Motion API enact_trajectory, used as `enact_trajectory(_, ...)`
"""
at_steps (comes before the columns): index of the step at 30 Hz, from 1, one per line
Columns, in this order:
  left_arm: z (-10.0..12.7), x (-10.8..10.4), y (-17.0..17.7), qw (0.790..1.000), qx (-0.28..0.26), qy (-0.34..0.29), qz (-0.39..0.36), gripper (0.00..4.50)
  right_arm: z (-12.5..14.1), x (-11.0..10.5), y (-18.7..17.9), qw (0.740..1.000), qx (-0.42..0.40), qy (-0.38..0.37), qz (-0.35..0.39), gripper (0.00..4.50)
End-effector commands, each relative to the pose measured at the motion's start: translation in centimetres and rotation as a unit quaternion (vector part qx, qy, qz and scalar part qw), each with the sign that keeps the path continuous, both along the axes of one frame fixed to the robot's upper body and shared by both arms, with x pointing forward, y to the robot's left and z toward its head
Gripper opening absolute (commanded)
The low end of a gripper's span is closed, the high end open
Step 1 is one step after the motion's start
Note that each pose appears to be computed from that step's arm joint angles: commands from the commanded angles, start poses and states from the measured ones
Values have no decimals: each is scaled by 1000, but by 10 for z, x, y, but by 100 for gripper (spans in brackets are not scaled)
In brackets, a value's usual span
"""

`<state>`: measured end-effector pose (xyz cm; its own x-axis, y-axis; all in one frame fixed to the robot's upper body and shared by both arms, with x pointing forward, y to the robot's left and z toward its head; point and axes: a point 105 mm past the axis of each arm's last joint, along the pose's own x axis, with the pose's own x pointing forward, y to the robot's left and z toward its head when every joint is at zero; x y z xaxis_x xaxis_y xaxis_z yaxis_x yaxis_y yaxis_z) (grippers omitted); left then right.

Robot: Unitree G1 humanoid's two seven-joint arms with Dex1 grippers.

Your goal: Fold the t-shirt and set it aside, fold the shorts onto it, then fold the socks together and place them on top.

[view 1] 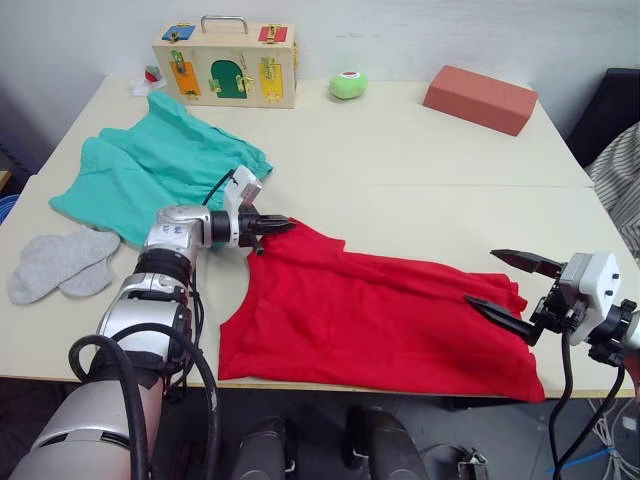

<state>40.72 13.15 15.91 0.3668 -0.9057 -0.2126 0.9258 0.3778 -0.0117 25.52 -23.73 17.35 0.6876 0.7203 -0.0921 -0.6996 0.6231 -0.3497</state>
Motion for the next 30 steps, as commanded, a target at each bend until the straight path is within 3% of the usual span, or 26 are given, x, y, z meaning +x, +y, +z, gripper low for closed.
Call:
enact_trajectory(1,12,-11,10,997,10,-66,-46,2,6,-3,-4,1000,3,-12,-3,450)
enact_trajectory(11,-4,-19,29,994,34,-94,-40,2,1,-3,-3,1000,5,-2,-4,450)
enact_trajectory(18,-6,-10,24,999,15,-40,-4,2,-1,-1,-1,1000,6,0,0,450)
enact_trajectory(25,-7,-3,19,999,49,7,12,184,-2,-2,-1,1000,8,1,0,450)
enact_trajectory(30,0,-1,13,998,54,-18,1,184,-4,-4,-2,1000,10,2,-2,450)
